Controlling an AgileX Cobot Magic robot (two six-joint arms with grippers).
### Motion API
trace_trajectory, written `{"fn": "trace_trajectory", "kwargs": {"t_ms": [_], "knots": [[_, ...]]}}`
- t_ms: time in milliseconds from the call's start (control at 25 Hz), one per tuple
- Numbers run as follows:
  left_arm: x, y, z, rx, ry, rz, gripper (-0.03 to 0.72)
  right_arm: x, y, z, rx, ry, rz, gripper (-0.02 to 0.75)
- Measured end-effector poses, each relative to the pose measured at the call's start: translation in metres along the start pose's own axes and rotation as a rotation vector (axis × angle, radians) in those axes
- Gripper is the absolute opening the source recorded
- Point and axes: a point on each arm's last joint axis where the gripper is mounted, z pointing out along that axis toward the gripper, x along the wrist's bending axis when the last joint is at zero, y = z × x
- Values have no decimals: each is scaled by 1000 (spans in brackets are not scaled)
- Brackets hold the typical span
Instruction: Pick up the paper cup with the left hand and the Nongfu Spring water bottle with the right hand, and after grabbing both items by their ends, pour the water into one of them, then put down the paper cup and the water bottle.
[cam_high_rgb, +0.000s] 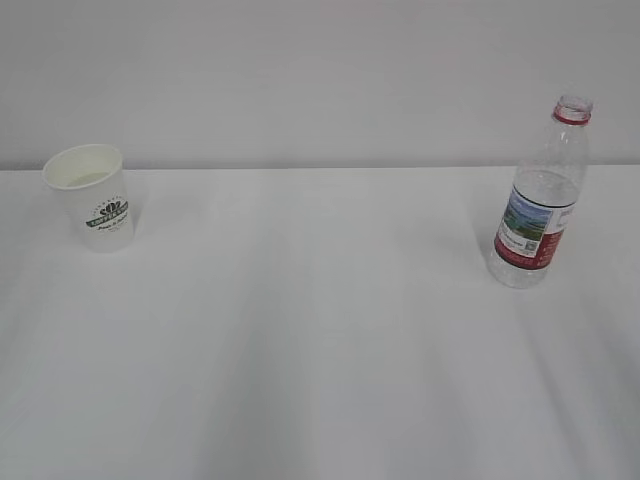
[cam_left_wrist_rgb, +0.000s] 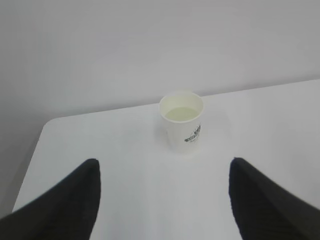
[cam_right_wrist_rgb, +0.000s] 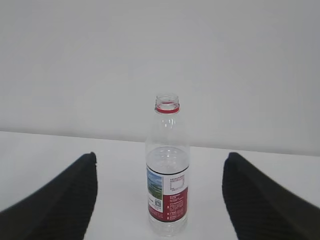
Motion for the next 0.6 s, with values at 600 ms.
{"fn": "trace_trajectory", "kwargs": {"t_ms": [600], "knots": [[3,-36,-52,146,21,-16,569,2,30,-38,35,39,-24,589]]}}
